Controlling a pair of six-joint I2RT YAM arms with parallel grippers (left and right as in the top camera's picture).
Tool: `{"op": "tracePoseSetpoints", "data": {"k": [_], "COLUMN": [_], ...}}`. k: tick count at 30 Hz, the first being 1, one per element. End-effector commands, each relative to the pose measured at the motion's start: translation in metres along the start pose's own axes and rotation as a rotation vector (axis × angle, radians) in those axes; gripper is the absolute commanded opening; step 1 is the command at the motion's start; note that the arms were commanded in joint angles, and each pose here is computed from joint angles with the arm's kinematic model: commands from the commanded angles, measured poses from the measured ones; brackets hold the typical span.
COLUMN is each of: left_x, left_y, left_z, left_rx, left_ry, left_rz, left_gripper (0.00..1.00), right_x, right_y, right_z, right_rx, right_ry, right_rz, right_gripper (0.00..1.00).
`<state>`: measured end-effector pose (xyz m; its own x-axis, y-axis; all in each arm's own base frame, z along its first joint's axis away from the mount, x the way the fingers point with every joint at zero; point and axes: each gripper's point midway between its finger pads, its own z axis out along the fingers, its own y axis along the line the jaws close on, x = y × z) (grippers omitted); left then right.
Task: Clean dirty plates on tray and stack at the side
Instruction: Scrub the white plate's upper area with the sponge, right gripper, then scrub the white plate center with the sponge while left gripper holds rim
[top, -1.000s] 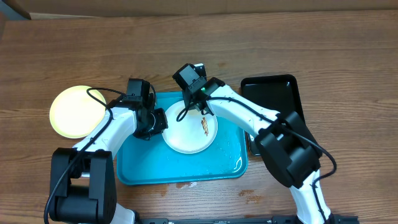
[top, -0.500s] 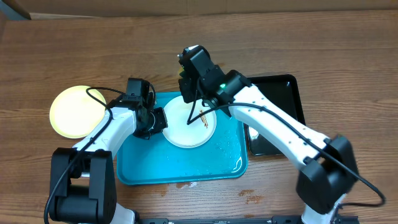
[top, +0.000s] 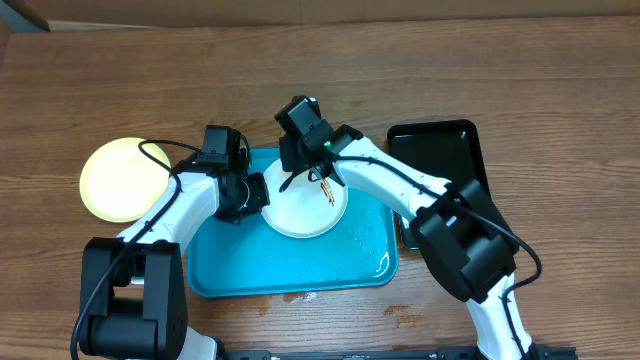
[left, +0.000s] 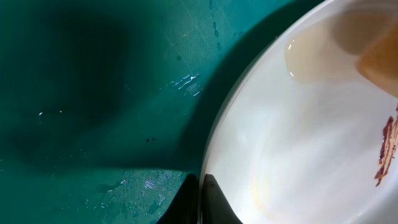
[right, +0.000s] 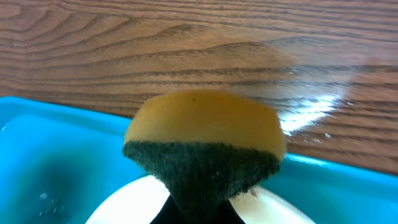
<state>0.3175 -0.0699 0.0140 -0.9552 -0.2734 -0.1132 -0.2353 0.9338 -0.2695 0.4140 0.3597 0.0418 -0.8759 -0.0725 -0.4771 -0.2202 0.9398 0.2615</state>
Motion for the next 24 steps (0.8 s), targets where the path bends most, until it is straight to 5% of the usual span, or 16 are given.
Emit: {"op": "tracePoseSetpoints", "data": {"k": [1, 18, 24], "left_x": [-0.002, -0.002, -0.003], "left_y": [-0.001, -0.001, -0.001], "left_z": [0.002, 0.002, 0.002], "left_rx": [-0.008, -0.008, -0.008], "left_ry": [-0.003, -0.004, -0.004], "left_rz": [0.000, 0.000, 0.000], "left_gripper": [0.04, 0.04, 0.04], "right_x": [0.000, -0.017, -0.039], "right_y": [-0.002, -0.058, -0.052], "right_z": [0.011, 0.011, -0.025], "right_rx": [0.006, 0.296, 0.293], "right_ry": [-0.012, -0.130, -0.182], "right_rz": [0.018, -0.002, -0.036], "right_gripper": [0.04, 0.04, 0.04]}}
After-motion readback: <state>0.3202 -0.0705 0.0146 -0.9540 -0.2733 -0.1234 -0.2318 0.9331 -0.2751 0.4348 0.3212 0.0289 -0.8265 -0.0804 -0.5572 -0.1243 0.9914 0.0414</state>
